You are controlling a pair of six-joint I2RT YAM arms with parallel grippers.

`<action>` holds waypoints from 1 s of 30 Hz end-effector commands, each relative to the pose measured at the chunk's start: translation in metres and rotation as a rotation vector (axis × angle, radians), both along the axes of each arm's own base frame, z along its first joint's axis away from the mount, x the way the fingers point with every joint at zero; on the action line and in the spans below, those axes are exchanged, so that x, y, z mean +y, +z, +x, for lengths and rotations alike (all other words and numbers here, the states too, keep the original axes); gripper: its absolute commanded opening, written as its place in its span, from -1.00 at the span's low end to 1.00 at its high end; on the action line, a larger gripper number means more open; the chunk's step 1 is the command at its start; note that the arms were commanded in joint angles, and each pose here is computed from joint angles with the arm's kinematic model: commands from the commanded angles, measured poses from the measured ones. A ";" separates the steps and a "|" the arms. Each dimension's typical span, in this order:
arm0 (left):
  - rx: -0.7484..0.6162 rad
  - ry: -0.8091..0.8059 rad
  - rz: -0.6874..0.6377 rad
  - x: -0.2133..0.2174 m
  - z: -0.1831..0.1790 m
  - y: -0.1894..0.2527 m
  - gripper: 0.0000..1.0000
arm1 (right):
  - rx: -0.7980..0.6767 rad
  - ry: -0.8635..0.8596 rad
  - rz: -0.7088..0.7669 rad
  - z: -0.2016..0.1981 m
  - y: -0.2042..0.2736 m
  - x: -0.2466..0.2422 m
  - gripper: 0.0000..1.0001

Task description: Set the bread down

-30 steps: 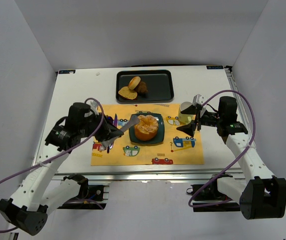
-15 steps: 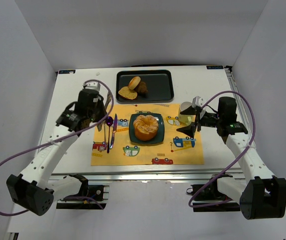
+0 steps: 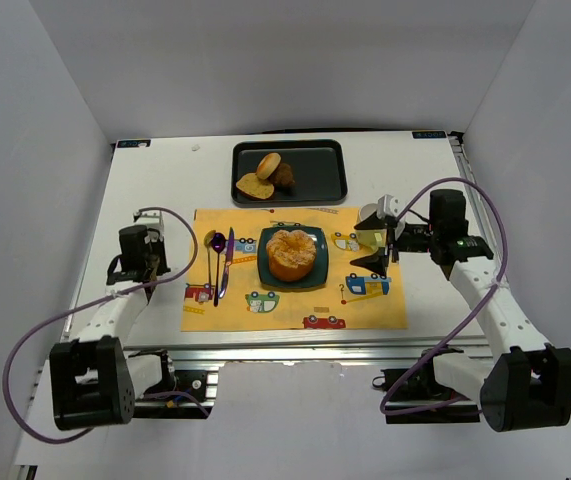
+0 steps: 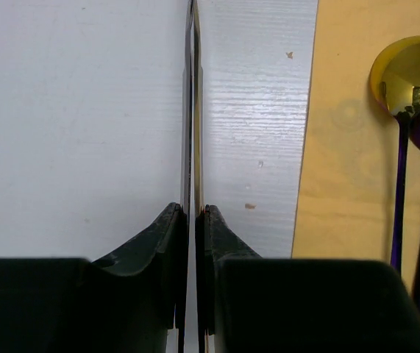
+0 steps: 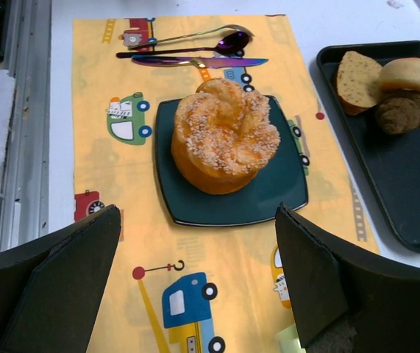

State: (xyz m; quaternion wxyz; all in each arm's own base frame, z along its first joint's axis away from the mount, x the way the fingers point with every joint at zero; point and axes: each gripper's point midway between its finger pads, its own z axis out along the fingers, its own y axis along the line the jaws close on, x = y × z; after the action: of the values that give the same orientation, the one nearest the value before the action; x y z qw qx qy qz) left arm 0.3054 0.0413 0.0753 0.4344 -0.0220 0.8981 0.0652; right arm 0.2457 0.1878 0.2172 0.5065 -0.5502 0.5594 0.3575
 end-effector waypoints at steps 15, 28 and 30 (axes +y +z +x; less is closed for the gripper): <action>-0.005 -0.021 -0.169 0.008 0.022 -0.026 -0.20 | 0.080 0.019 -0.079 0.004 -0.003 0.011 0.79; -0.056 -0.008 -0.196 0.011 0.023 0.006 0.57 | 0.165 -0.178 -0.091 0.033 0.004 0.003 0.79; -0.094 0.048 -0.229 0.012 0.024 0.024 0.58 | 0.247 -0.346 -0.091 0.052 0.006 -0.006 0.79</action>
State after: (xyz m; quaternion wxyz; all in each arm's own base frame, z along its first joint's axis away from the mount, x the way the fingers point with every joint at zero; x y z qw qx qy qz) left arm 0.3150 0.0503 0.0531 0.4192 -0.0719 0.9047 -0.0241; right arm 0.2649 0.1885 0.2007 0.4355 -0.4943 0.6703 0.3416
